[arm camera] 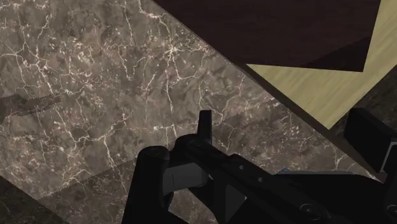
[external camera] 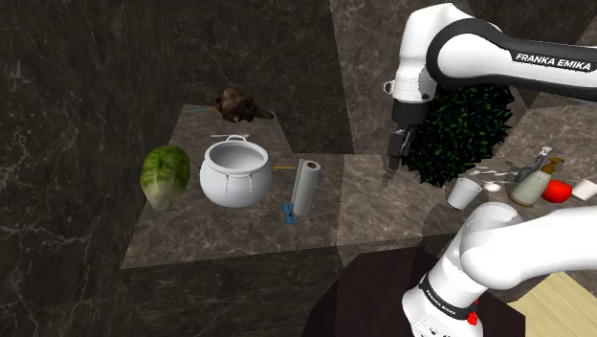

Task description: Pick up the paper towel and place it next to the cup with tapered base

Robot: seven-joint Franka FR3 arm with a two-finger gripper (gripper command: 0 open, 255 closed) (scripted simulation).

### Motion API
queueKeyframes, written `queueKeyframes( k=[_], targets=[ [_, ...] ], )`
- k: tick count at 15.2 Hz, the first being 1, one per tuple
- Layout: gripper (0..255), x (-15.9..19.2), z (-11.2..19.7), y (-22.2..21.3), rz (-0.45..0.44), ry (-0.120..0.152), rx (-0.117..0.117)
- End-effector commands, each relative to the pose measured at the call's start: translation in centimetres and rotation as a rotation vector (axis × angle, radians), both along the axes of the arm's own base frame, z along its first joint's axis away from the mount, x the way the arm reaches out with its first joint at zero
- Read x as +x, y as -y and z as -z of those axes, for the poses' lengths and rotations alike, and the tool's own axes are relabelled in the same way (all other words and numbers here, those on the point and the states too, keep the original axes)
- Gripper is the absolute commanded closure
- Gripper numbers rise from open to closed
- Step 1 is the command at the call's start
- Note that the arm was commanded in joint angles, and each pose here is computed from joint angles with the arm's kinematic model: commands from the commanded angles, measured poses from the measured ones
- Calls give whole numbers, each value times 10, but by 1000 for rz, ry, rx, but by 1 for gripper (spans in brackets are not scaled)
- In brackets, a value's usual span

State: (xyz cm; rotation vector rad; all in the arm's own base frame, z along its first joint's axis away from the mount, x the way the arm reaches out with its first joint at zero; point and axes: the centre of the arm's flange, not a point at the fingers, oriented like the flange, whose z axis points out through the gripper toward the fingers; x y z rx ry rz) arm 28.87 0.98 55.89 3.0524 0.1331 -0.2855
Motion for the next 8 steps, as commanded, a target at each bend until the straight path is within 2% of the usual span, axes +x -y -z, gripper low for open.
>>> queueKeyframes(
  k=[1, 8],
  targets=[
    [0, 0, 0, 0, 0, 0, 0],
    [0, 80, 41, -20, 39, 7, -9]
  ],
)
